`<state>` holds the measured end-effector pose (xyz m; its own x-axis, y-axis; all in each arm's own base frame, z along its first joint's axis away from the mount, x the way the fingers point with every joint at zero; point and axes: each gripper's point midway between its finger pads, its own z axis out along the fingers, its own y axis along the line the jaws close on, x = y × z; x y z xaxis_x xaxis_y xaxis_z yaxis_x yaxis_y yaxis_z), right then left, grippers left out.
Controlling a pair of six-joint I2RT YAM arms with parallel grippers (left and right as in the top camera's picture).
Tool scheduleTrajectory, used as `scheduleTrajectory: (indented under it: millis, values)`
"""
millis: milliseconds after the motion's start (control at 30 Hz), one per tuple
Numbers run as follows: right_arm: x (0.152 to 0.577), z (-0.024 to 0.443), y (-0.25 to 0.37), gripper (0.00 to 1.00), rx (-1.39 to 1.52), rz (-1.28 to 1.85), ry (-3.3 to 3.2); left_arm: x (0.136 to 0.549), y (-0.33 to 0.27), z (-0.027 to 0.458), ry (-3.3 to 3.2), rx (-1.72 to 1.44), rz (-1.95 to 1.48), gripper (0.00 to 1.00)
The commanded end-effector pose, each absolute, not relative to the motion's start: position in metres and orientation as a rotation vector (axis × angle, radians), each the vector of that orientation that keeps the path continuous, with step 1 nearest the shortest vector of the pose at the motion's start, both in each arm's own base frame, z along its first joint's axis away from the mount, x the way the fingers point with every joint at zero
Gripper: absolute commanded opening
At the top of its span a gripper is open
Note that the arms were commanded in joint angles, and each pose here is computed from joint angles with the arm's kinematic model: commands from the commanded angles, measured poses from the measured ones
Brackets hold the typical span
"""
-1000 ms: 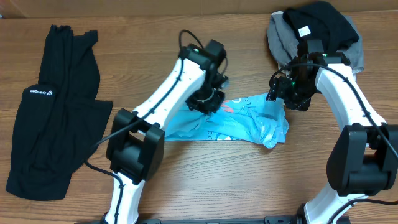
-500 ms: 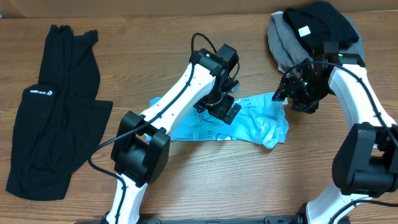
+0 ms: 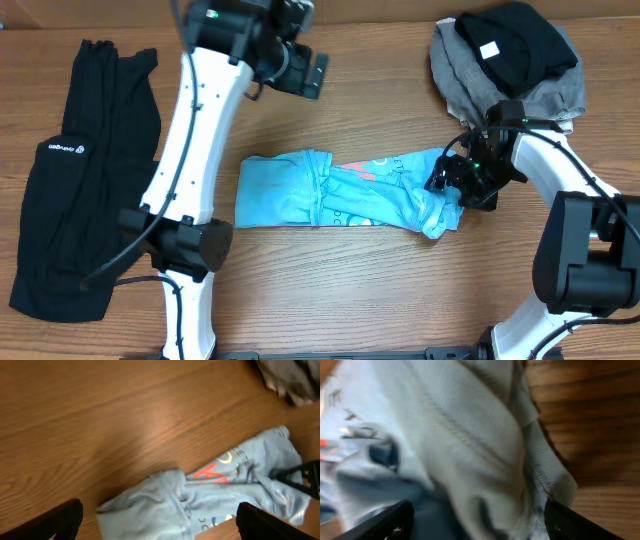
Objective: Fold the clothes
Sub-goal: 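Release the left gripper and raise the left arm away, then fold the right end leftward over the bundle with the right gripper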
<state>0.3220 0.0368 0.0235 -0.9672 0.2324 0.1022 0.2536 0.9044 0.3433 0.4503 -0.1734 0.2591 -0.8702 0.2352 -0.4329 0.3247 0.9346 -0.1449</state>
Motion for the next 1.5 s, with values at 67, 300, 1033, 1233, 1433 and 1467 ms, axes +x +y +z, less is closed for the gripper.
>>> scheduleTrajectory:
  millis: [67, 300, 1033, 1233, 1433, 1467]
  values:
    - [0.316, 0.007, 0.030, 0.88, -0.436, -0.492, -3.043, 0.451, -0.156, 0.268, 2.663, 0.386, -0.268, 1.00]
    - [0.308, -0.015, 0.028, 0.78, -0.531, -0.469, -3.044, 0.450, -0.153, 0.267, 2.671, 0.390, -0.255, 1.00]
    - [0.315, 0.021, 0.043, 0.04, -0.517, -0.760, -3.003, 0.464, -0.083, 0.265, 2.697, 0.253, -0.162, 1.00]
    - [0.317, 0.067, 0.029, 0.04, -0.549, -0.821, -3.062, 0.468, -0.048, 0.264, 2.705, 0.150, -0.145, 1.00]
    - [0.315, 0.121, 0.014, 0.04, -0.546, -0.799, -3.169, 0.470, -0.030, 0.264, 2.704, 0.098, -0.133, 1.00]
    - [0.317, 0.133, 0.014, 0.04, -0.538, -0.802, -3.191, 0.471, -0.028, 0.265, 2.701, 0.094, -0.131, 1.00]
